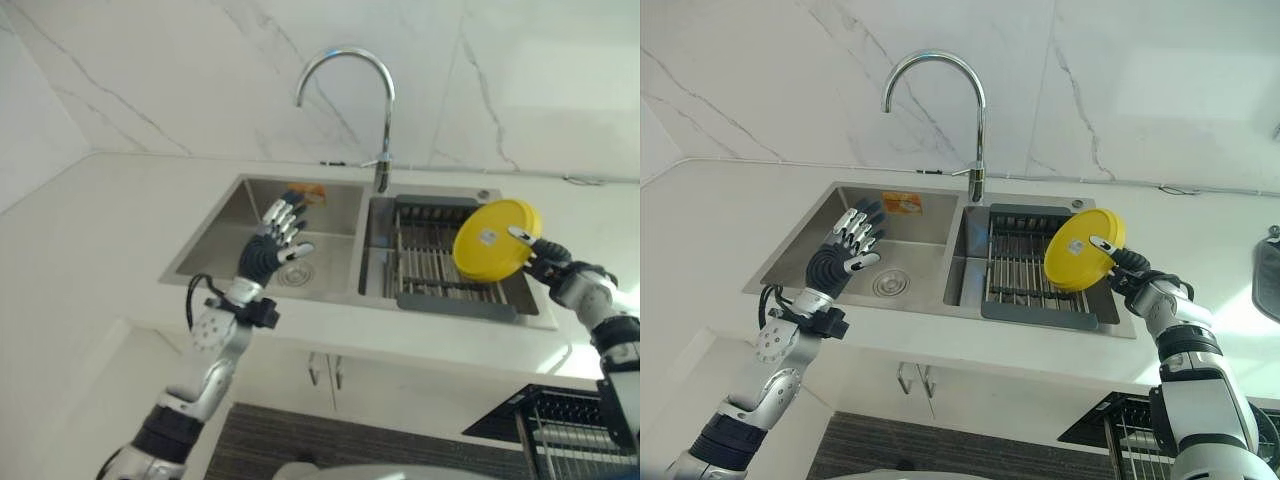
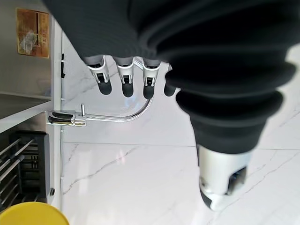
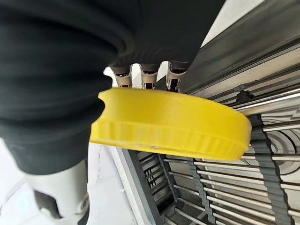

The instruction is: Place the dishes in the dishwasher.

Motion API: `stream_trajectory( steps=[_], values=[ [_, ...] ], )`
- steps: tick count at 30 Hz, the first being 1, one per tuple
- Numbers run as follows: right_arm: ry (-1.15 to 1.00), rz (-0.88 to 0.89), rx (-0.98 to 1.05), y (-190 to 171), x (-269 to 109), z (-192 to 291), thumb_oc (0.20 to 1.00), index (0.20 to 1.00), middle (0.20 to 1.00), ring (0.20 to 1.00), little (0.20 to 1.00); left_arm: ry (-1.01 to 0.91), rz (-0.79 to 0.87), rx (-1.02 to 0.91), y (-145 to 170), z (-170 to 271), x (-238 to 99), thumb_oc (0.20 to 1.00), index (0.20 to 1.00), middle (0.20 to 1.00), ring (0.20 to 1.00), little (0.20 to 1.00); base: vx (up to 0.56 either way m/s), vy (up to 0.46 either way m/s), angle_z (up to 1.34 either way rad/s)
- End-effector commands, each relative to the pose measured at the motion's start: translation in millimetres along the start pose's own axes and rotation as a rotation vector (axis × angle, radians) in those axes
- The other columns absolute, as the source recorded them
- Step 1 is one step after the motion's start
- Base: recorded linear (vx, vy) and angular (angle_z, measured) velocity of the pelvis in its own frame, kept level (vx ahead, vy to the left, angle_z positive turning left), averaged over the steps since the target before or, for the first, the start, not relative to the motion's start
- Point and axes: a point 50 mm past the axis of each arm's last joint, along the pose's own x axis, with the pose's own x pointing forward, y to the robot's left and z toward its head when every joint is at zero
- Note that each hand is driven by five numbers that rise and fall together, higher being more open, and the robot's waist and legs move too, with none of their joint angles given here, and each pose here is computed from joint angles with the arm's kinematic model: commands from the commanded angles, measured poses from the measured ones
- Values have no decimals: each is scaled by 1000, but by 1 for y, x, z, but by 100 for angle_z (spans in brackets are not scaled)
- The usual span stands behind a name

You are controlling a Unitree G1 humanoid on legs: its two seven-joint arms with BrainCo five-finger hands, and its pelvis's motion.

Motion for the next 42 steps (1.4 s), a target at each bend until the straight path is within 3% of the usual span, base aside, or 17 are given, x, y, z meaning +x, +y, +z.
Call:
stream_trajectory(
  steps=[1,12,13,14,15,29,42],
  values=[
    [-169,66,-27,31,4,57,1000,1000,1000,1000,1000,-110,-80,9,-9,25,24,1000,1000,1000,1000,1000,0,0,0],
    [-151,52,-21,31,6,55,1000,1000,1000,1000,1000,-95,-77,4,-8,23,22,1000,1000,1000,1000,1000,6,2,0],
    [-151,52,-24,31,6,56,896,896,896,896,896,-93,-77,4,-8,23,22,1000,1000,1000,1000,1000,0,0,0],
    [-150,51,-30,30,6,56,501,501,501,501,501,-89,-76,3,-8,23,22,1000,1000,1000,1000,1000,33,10,2],
    [-159,47,-45,31,7,56,200,200,200,200,200,-83,-73,1,-8,22,22,1000,1000,1000,1000,1000,31,12,2],
    [-225,-105,-88,32,8,62,200,200,200,200,200,-72,-61,-9,-11,16,19,1000,1000,1000,1000,1000,8,8,4],
    [-413,-25,181,58,1,63,200,200,200,200,200,-89,-63,-12,-12,17,14,1000,1000,1000,1000,1000,-8,-16,0]
  ],
)
